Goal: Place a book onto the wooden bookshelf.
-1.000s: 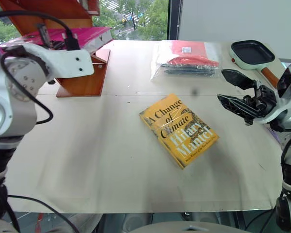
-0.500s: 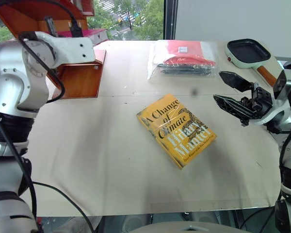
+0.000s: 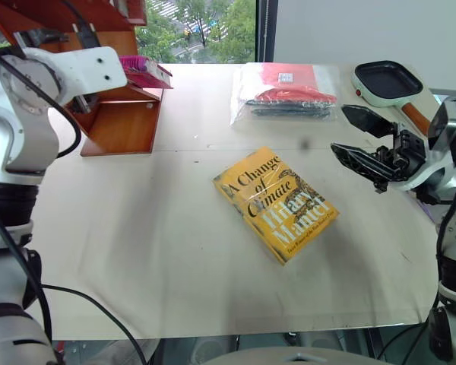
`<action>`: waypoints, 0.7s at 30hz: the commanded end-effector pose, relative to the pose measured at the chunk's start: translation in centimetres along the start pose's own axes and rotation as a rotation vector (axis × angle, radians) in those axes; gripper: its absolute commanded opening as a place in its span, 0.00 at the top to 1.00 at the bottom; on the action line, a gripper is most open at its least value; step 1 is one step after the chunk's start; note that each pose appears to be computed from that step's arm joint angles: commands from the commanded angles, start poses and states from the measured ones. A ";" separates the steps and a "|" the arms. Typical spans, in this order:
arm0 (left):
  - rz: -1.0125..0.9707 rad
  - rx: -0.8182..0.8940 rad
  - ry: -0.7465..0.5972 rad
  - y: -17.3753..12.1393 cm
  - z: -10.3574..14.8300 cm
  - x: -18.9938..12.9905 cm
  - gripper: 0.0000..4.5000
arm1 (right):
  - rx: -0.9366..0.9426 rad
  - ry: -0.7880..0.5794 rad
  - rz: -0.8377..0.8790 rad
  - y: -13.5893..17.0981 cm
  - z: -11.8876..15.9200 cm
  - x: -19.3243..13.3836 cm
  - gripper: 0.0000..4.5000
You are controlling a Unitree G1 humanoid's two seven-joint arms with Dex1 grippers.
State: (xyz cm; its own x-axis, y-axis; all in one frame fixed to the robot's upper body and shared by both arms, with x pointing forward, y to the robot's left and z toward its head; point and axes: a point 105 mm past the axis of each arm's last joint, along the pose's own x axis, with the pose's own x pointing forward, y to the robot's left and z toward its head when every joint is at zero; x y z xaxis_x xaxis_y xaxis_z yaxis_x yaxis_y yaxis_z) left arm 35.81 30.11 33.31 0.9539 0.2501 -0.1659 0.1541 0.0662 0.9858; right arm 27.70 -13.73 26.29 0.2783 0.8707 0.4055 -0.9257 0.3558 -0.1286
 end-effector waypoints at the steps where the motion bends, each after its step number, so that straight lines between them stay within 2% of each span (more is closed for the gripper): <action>1: 0.130 -0.037 0.050 2.6 -2.1 -2.1 0.02 | -0.040 -0.012 0.011 0.2 1.0 0.1 0.00; 6: 0.344 -0.087 -0.004 4.8 -2.2 -4.2 0.02 | -0.035 -0.012 0.007 -0.2 0.6 -0.2 0.00; 11: 0.448 -0.139 -0.061 4.9 -1.4 -5.8 0.02 | -0.025 -0.016 -0.032 -0.8 0.1 -0.9 0.00; 15: 0.457 -0.308 -0.297 3.7 2.4 -6.5 0.02 | -0.042 0.071 -0.071 -1.2 -1.9 -3.0 0.00; 16: 0.410 -0.397 -0.349 2.5 3.3 -6.2 0.02 | -0.044 0.081 -0.100 -1.5 -2.2 -3.4 0.00; 17: 0.239 -0.613 -0.437 -1.6 4.7 -5.3 0.02 | -0.113 0.150 -0.173 -2.4 -3.6 -4.6 0.00; 19: -0.061 -0.891 -0.512 -9.6 6.5 -5.3 0.02 | -0.218 0.266 -0.311 -3.8 -6.0 -6.9 0.00; 20: -0.160 -1.035 -0.505 -12.6 6.6 -5.7 0.02 | -0.225 0.298 -0.366 -4.1 -6.9 -8.0 0.00; 21: -0.230 -1.048 -0.460 -15.2 6.3 -6.0 0.02 | -0.216 0.321 -0.399 -4.0 -7.6 -8.9 0.00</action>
State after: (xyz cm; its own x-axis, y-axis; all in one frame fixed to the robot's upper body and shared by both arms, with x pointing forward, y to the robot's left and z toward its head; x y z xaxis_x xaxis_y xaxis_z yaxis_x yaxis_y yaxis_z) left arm 31.01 21.38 21.29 0.9753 -0.2147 -0.0524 0.2137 0.8557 0.4713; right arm 30.87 -19.24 17.33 0.6313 0.7521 0.1893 -0.7327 0.6584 -0.1722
